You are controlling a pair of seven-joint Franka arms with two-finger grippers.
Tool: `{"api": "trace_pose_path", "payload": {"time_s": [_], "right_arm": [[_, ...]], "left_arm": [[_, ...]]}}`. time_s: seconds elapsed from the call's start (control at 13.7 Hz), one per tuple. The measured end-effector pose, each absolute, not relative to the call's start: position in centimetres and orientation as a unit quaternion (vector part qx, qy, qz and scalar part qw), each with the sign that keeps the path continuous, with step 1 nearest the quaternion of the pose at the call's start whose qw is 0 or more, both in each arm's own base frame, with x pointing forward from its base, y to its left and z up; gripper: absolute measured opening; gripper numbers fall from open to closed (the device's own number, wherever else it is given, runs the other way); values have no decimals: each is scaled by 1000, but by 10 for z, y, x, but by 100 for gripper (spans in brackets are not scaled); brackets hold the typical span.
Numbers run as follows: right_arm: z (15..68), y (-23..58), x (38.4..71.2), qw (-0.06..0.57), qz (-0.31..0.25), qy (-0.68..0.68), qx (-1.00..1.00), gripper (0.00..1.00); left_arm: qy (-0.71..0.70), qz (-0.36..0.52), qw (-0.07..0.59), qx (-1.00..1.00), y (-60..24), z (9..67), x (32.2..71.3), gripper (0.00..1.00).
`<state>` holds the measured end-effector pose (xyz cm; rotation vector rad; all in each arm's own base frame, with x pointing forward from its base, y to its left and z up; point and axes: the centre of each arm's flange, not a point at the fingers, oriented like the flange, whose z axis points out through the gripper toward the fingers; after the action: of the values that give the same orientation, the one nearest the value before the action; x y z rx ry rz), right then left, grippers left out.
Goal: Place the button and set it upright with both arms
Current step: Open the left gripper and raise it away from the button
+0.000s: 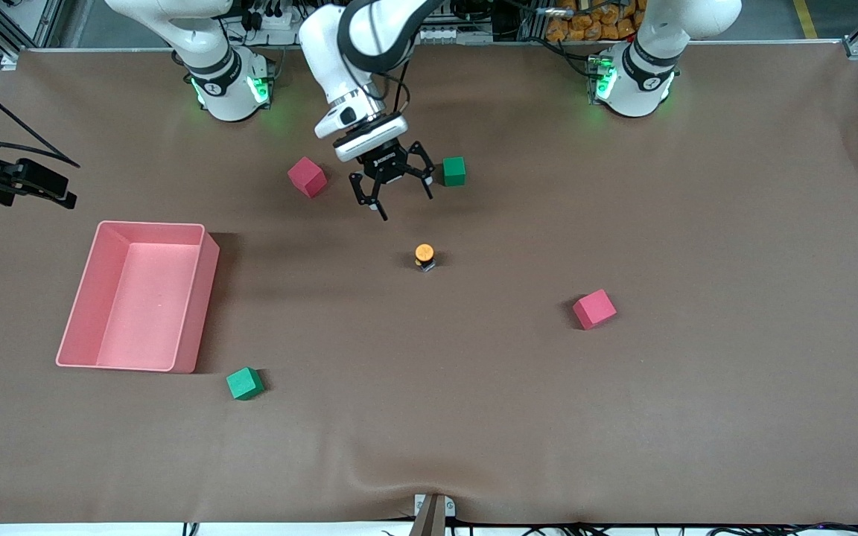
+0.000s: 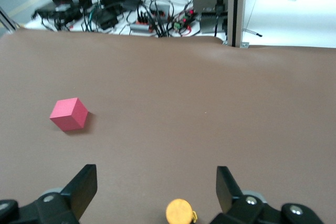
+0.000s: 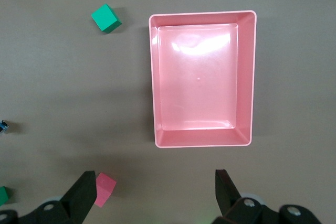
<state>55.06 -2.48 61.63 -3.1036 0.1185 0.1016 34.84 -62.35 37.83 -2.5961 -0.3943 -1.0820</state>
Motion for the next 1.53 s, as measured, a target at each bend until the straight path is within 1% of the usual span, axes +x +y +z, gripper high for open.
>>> {"api": "trace_pose_path", "payload": {"time_s": [0.15, 0.29, 0.44, 0.66, 0.95, 1.24, 1.53], "right_arm": [[617, -25, 550, 17, 33, 38, -999, 100], [617, -25, 550, 17, 33, 39, -999, 100], [618, -26, 550, 16, 32, 39, -999, 100], [619, -26, 550, 16, 31, 39, -999, 100], [619, -26, 550, 16, 32, 38, -999, 100], [618, -26, 549, 16, 33, 39, -999, 100], [618, -26, 549, 16, 33, 39, -999, 100]], "left_arm": [[-141, -337, 134, -921, -599, 429, 376, 100], [-169, -286, 100, -938, -572, 472, 401, 100], [-168, -246, 77, -952, -537, 511, 430, 100], [-143, -213, 54, -965, -476, 563, 473, 100], [-102, -158, 25, -982, -375, 615, 522, 100], [-64, -114, -6, -991, -276, 656, 545, 100], [11, -94, -9, -995, -167, 695, 548, 100]]}}
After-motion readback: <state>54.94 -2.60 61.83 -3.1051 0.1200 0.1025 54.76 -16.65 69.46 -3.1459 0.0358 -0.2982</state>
